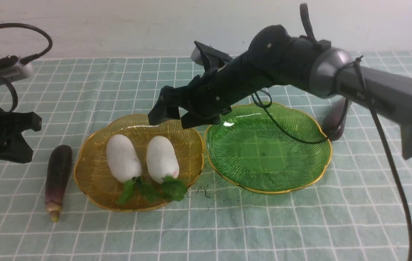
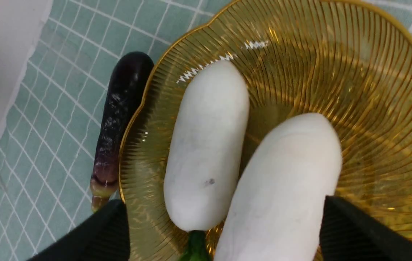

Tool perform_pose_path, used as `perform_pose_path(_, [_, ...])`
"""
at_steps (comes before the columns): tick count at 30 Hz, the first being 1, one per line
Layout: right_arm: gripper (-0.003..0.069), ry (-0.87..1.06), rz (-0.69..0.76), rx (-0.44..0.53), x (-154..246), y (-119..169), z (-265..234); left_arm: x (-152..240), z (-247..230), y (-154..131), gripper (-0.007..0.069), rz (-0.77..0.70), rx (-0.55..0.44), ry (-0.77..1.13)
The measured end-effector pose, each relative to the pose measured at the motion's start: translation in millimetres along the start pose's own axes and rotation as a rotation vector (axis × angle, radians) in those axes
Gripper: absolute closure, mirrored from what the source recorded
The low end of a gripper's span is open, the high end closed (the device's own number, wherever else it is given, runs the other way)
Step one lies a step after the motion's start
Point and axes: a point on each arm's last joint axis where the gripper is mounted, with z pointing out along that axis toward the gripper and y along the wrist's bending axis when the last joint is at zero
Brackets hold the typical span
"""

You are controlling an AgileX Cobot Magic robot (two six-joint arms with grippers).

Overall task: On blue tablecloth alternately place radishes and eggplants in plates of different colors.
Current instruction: 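Place the eggplant on the green plate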

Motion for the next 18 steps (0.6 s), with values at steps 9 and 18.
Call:
perform_pose_path(9, [0.0043,0.024,0.016,0.095,-39,-8,-74,-5,47,12,0.0279,-0.023,0.005,0.1])
perform_pose_path(18, [0.0071,-0.107,0.008,0.297,-55,-6,-156,-5,97,25,0.0066,-0.014,0.003,0.195])
